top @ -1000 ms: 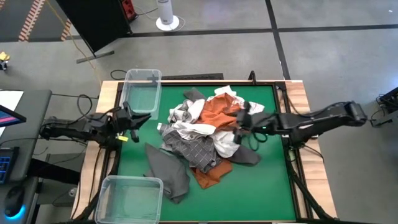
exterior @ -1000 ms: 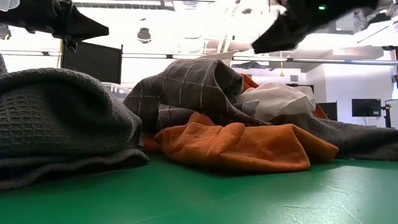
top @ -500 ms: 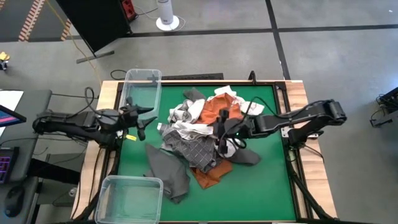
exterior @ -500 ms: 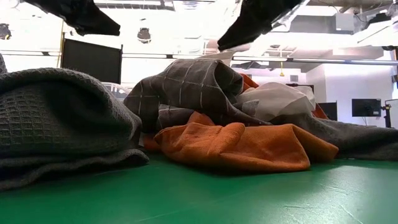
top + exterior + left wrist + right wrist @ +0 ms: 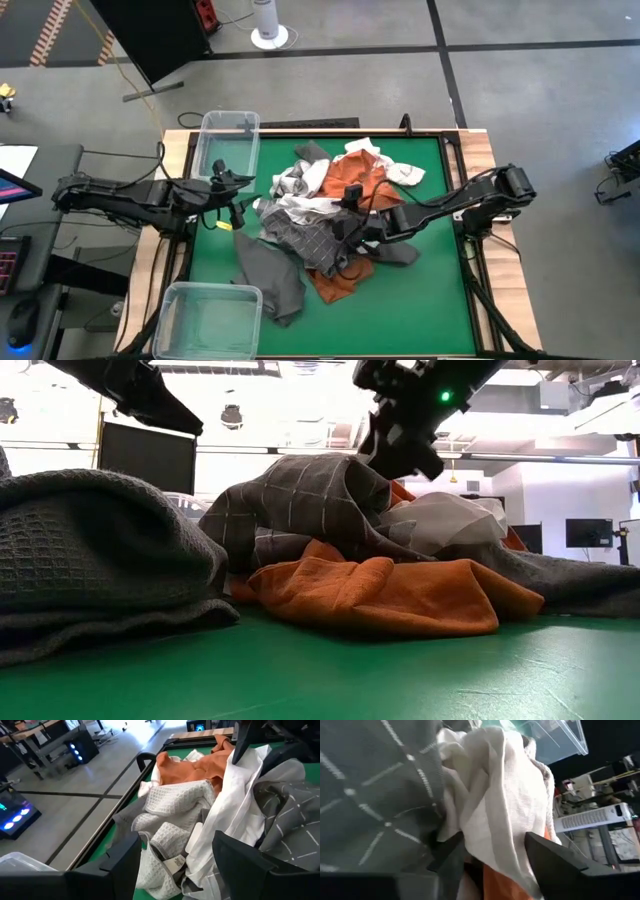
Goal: Sort towels by color in basket
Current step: Put the white towel into the top transparent bin
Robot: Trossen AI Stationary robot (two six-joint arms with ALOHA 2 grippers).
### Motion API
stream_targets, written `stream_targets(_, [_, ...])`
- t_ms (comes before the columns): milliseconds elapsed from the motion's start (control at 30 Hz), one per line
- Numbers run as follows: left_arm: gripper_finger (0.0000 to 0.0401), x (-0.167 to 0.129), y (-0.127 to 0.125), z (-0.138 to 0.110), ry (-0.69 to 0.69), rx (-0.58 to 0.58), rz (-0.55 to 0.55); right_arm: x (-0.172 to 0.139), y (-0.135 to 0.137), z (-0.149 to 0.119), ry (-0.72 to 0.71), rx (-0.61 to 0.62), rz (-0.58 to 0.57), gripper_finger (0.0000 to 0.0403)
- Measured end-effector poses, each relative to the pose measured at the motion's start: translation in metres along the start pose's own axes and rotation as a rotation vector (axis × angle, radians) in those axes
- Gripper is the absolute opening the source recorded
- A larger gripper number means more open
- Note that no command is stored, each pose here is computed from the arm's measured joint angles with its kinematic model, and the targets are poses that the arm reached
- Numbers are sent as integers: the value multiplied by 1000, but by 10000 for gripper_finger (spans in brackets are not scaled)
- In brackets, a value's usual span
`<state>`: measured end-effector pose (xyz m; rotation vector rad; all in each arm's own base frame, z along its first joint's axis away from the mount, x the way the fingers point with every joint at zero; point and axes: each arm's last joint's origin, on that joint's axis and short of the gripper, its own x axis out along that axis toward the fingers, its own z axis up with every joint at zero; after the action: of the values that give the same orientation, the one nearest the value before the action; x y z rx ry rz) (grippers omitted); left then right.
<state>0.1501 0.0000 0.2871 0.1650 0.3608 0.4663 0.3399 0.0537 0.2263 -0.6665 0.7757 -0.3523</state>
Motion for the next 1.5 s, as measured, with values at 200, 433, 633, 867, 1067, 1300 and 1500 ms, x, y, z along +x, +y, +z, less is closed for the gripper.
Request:
stream_targets(200, [235,0,0,0,-3,26,0,5,-2,1,-11,-11,-15,93])
stream_targets(433, [235,0,-3,7,-68,53,-110,-11,-25,28,-101,22,-49,33])
stream_targets(633, [235,-1,-3,11,-119,81,-125,-39,-61,58,-193,46,-90,26])
stream_targets(867, [235,0,-4,12,-120,75,-136,-71,-98,81,-276,119,-122,30])
stream_targets(1067, [235,4,-8,14,-141,49,-198,-92,-124,95,-344,148,-179,31])
stream_targets(1300, [235,13,-15,18,-163,49,-206,-125,-161,113,-400,143,-294,24])
stream_targets(1500, [235,17,-17,32,-292,0,-190,-147,-187,120,-458,194,-341,31])
